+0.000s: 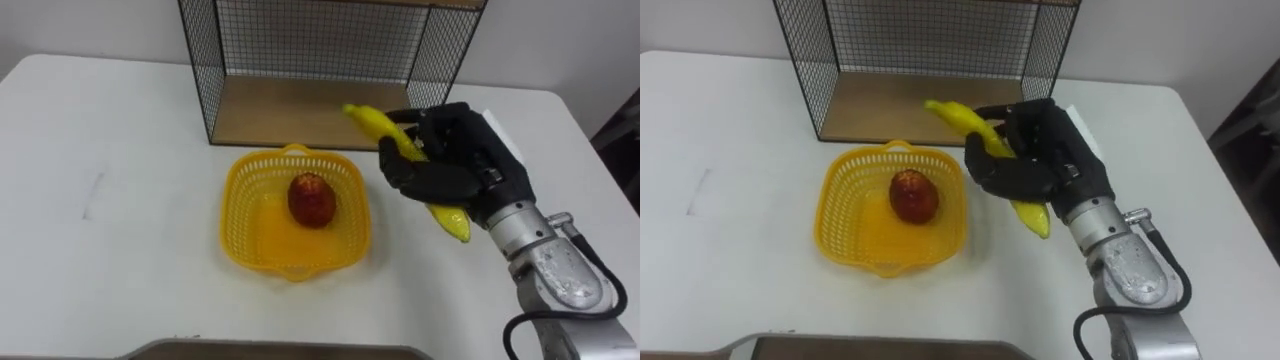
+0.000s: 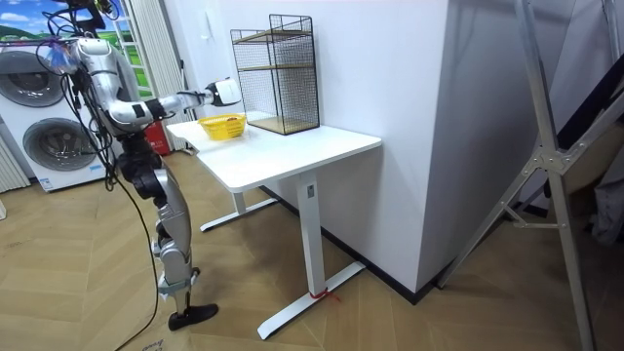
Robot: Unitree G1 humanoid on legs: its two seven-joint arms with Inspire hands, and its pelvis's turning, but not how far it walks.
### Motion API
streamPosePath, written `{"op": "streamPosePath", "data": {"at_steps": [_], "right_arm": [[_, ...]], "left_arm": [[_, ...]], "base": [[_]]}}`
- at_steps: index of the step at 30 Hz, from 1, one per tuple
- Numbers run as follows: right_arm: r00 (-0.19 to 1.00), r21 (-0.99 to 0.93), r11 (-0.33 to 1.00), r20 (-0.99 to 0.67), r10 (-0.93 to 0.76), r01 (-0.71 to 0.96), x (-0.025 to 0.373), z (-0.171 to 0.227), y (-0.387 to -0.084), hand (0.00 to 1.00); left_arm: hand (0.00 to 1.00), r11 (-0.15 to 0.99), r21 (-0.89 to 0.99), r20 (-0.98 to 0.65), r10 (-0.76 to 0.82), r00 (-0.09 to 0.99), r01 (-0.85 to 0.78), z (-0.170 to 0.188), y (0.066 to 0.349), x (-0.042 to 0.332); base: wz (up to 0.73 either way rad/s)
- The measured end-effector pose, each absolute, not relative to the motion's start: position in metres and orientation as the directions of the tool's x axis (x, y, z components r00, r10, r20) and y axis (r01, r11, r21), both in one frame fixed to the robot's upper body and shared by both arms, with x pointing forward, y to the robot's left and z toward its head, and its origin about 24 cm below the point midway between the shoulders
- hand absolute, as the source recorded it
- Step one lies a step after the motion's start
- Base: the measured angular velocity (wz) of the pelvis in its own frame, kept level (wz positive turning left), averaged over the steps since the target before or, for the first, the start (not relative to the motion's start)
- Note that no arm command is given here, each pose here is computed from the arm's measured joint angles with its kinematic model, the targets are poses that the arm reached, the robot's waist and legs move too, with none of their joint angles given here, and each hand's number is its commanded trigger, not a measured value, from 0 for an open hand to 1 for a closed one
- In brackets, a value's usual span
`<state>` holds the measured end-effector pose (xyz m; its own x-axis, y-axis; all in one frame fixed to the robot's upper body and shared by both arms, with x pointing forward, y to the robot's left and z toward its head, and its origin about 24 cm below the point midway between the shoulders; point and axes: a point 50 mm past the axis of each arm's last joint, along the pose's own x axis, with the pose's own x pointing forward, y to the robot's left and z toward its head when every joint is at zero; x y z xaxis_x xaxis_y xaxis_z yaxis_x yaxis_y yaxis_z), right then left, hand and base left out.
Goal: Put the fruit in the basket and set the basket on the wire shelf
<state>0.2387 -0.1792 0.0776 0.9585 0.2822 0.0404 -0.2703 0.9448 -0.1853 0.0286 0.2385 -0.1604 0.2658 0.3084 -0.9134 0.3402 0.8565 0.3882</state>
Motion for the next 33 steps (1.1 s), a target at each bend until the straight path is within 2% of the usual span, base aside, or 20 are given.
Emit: {"op": "streamPosePath", "data": {"at_steps": [8,23,24,26,27,28,33], "right_arm": [[0.926,-0.317,0.880,0.012,0.377,-0.354,0.242,0.076,-0.153,1.00],[0.906,-0.313,0.860,-0.008,0.423,-0.404,0.242,0.072,-0.141,1.00],[0.905,-0.313,0.859,-0.008,0.425,-0.406,0.242,0.071,-0.140,0.83],[0.903,-0.312,0.857,-0.009,0.430,-0.411,0.241,0.071,-0.139,0.72],[0.902,-0.313,0.855,-0.010,0.432,-0.413,0.241,0.071,-0.138,0.55],[0.900,-0.316,0.853,-0.011,0.435,-0.416,0.242,0.071,-0.137,0.00],[0.901,-0.372,0.829,-0.049,0.431,-0.417,0.250,0.064,-0.134,0.00]], "left_arm": [[0.00,0.841,0.380,-0.917,0.286,0.279,0.386,-0.160,0.239,0.032],[0.00,0.841,0.364,-0.923,0.268,0.276,0.401,-0.163,0.234,0.036],[0.00,0.841,0.364,-0.923,0.268,0.276,0.401,-0.163,0.234,0.036],[0.00,0.840,0.364,-0.923,0.268,0.275,0.402,-0.163,0.234,0.036],[0.00,0.839,0.364,-0.923,0.267,0.278,0.404,-0.163,0.234,0.037],[0.00,0.838,0.364,-0.923,0.265,0.279,0.407,-0.163,0.234,0.037],[0.00,0.837,0.342,-0.931,0.242,0.274,0.426,-0.163,0.232,0.038]], "base": [[0.00],[0.02],[0.00],[0.00],[0.00],[0.00],[0.02]]}}
